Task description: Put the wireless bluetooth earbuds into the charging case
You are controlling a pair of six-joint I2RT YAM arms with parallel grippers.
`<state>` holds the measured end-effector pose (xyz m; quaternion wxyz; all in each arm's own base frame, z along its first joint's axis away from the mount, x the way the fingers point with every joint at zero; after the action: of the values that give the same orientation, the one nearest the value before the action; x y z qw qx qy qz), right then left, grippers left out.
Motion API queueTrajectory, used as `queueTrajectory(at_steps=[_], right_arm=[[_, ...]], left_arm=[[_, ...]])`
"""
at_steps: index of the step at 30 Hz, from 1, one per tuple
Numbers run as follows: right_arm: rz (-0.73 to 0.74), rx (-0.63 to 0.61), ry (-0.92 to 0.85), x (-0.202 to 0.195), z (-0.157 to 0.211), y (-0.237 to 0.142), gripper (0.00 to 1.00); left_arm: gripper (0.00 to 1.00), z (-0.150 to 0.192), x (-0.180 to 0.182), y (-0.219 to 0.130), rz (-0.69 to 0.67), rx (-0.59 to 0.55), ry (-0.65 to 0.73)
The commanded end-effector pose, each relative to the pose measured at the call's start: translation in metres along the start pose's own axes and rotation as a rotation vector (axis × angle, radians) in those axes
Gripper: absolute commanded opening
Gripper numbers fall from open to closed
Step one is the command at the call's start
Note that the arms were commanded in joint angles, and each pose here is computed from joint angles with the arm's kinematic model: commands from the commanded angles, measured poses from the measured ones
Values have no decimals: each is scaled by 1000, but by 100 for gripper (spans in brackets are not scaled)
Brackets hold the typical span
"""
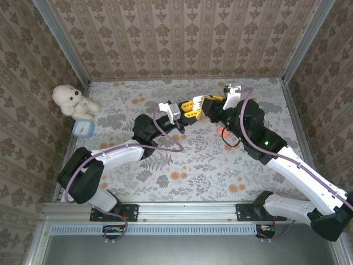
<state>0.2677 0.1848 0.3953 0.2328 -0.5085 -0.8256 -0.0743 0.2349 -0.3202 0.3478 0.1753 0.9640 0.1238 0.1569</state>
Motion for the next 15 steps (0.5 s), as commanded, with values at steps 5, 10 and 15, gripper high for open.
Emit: queueTrajectory(at_steps=[5, 10, 15], right_arm=[[-43, 14, -34, 7, 8, -7, 32], [-55, 31, -40, 10, 13, -7, 32], [-66, 42, -42, 13, 17, -7, 32]], left_arm=[[0, -22, 5, 7, 0, -81, 48], [0, -22, 6, 7, -9, -82, 49], [0, -20, 7, 7, -17, -79, 43]])
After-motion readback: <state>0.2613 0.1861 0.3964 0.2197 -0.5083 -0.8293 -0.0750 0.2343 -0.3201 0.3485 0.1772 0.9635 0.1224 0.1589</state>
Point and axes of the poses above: each hand's point on the last joint's axis, 136 mm out from that joint toward the fingers, its own y axis out along the fingers, its own x axis along the line the jaws close on, z = x × y, the point moved 5 cm from there along -y, back along the fingers, and after that the axes turned 5 degrees about y, right-handed, at the moved point
